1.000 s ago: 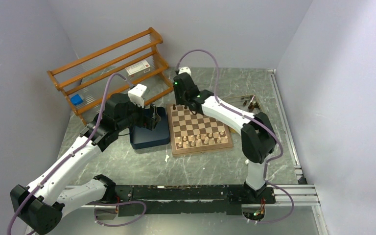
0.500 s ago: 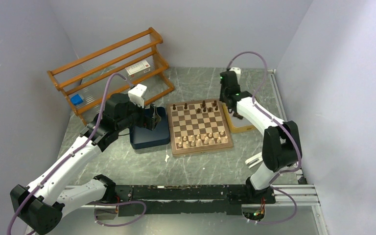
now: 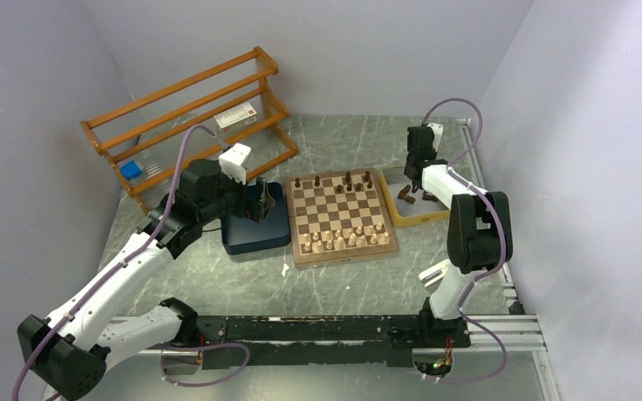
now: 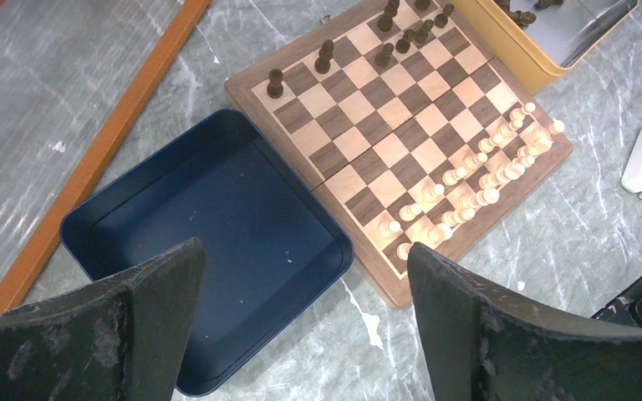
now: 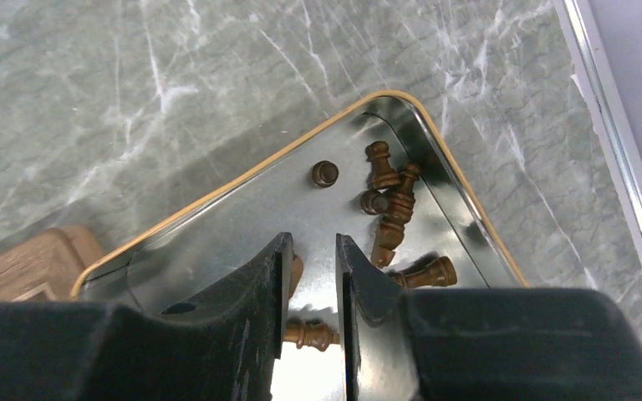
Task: Set up the chess pieces on the board
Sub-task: Pick up the chess piece from the storage box.
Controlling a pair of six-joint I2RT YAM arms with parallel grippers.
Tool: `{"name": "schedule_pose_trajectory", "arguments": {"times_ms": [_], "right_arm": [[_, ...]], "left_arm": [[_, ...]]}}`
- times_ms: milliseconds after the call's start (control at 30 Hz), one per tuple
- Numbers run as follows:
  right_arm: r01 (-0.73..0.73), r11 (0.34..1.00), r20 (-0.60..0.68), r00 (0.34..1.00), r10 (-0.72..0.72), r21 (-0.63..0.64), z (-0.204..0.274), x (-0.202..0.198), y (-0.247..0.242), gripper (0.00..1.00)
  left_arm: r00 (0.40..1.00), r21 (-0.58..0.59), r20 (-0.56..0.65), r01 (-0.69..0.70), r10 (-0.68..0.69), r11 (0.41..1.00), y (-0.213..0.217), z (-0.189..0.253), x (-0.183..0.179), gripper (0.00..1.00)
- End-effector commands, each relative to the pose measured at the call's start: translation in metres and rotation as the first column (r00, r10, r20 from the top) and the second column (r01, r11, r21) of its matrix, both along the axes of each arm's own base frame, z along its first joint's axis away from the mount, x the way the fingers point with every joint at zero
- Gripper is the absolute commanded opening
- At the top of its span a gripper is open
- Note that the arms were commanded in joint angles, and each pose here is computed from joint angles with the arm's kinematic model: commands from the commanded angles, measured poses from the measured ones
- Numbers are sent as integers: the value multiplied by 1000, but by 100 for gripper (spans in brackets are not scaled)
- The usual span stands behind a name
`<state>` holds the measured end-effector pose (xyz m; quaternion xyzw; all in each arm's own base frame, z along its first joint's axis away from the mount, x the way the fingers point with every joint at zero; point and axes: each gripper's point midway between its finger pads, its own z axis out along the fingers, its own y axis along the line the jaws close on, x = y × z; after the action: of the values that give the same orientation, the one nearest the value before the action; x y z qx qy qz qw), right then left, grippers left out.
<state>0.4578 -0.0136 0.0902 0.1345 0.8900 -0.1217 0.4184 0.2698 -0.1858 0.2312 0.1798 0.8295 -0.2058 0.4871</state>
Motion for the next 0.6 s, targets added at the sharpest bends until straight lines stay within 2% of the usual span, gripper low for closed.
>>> {"name": "schedule_pose_trajectory", "arguments": {"times_ms": [0,133,567], "right_arm": [[32,999,22,999,-32,-31,1,10,-20,27],[-4,1000,39,999,5,-30,-3,14,-23,26],[-136,990,91,986,140,-45,-12,28,-18,31]], "left_arm": [[1000,-6,15,16,-16,1000,-1,2,-1,94],[1000,-6,11,20,-20,1000,-2,1,-1,94],[1000,-4,12,20,-20,1000,-2,1,-1,94]]}}
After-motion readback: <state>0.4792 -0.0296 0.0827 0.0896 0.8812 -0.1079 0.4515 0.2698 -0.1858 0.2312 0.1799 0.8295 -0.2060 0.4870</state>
